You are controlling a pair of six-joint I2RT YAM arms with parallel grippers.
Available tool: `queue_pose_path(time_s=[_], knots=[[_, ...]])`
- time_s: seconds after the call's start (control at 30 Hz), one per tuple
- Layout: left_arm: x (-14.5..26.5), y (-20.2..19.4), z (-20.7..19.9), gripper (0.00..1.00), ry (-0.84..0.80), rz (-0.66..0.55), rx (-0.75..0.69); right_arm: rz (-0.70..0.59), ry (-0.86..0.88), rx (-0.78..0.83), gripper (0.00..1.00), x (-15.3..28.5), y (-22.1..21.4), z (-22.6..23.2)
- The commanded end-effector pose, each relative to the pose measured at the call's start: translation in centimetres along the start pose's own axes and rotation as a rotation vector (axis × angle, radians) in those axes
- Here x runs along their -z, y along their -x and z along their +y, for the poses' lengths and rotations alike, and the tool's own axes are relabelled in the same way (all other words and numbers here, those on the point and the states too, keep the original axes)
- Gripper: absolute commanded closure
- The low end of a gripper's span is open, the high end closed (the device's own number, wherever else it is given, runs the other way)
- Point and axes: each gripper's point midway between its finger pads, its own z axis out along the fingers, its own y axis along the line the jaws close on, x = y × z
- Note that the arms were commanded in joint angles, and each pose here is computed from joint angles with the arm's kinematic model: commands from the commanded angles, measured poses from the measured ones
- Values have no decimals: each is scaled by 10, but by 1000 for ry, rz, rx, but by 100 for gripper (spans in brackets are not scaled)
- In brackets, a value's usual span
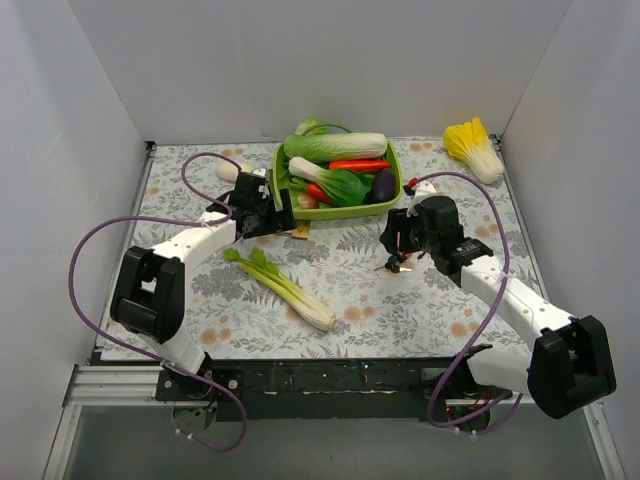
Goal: Unlock with the key
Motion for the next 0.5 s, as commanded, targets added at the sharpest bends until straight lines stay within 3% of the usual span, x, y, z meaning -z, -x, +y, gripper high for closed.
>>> queue_pose_path(time_s=[0.0, 0.2, 0.47], knots=[[-12, 15, 26, 5, 114, -11, -8, -57, 44, 14, 35, 9, 7, 18], [-10, 12, 14, 5, 39, -16, 0, -21, 171, 49, 36, 3, -14, 56], [22, 21, -23, 2, -168, -85, -41, 21, 199, 120, 36, -48, -19, 118]])
